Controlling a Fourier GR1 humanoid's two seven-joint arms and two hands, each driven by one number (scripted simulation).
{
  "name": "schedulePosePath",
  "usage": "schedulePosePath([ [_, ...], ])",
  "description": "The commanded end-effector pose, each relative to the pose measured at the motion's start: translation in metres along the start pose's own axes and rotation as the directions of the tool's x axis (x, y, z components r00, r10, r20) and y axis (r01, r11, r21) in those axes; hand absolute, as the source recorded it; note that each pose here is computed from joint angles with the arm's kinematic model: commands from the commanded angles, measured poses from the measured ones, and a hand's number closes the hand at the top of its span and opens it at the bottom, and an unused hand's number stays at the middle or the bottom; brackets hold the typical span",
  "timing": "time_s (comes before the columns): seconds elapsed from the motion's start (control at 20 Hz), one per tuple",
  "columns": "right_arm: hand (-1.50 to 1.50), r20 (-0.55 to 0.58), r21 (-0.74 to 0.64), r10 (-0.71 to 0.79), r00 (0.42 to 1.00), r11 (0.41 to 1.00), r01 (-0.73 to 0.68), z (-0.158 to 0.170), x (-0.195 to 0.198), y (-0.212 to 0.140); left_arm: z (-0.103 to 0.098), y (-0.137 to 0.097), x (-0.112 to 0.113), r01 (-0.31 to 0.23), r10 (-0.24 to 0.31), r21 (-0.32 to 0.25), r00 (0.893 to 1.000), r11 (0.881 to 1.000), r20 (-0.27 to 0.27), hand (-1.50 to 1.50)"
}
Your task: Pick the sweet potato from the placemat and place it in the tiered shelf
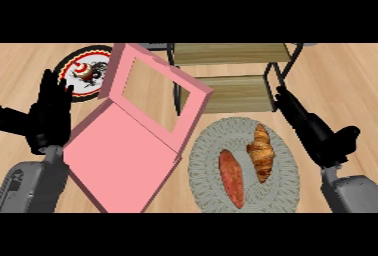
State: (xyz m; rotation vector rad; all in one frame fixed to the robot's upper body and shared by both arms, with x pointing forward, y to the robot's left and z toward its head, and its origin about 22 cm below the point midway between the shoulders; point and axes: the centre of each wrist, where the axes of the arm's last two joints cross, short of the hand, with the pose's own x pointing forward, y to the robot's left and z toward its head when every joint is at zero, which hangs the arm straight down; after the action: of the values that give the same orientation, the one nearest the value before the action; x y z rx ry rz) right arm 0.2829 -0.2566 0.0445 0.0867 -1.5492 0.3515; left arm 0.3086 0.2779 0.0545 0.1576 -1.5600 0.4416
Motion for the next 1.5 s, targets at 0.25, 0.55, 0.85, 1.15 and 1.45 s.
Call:
schedulePosePath([
  [0.25, 1.5, 0.174, 0.449, -0.155, 0.973, 0.891, 0.062, -0.041, 0.06, 0.089, 0.016, -0.01, 0.004, 0.318, -0.289, -0.183, 0.942, 0.93, 0.169, 0.0],
  [0.55, -1.5, 0.121, 0.295, -0.354, 0.927, 0.905, 0.307, -0.044, 0.027, 0.038, 0.047, 0.004, 0.001, 0.306, -0.291, -0.213, 0.951, 0.928, 0.101, 0.0],
  [0.85, -1.5, 0.16, 0.523, -0.075, 0.984, 0.852, -0.021, -0.03, 0.085, -0.001, 0.041, 0.005, 0.002, 0.297, -0.283, -0.194, 0.954, 0.935, 0.097, 0.0],
  [1.15, -1.5, 0.261, 0.613, 0.3, 0.918, 0.683, -0.398, -0.019, 0.143, 0.013, 0.049, 0.014, -0.009, 0.302, -0.288, -0.179, 0.952, 0.936, 0.1, 0.0],
  [1.45, -1.5, 0.378, 0.515, 0.641, 0.668, 0.454, -0.727, 0.011, 0.182, 0.056, 0.049, 0.017, -0.008, 0.312, -0.302, -0.176, 0.95, 0.933, 0.082, 0.0],
])
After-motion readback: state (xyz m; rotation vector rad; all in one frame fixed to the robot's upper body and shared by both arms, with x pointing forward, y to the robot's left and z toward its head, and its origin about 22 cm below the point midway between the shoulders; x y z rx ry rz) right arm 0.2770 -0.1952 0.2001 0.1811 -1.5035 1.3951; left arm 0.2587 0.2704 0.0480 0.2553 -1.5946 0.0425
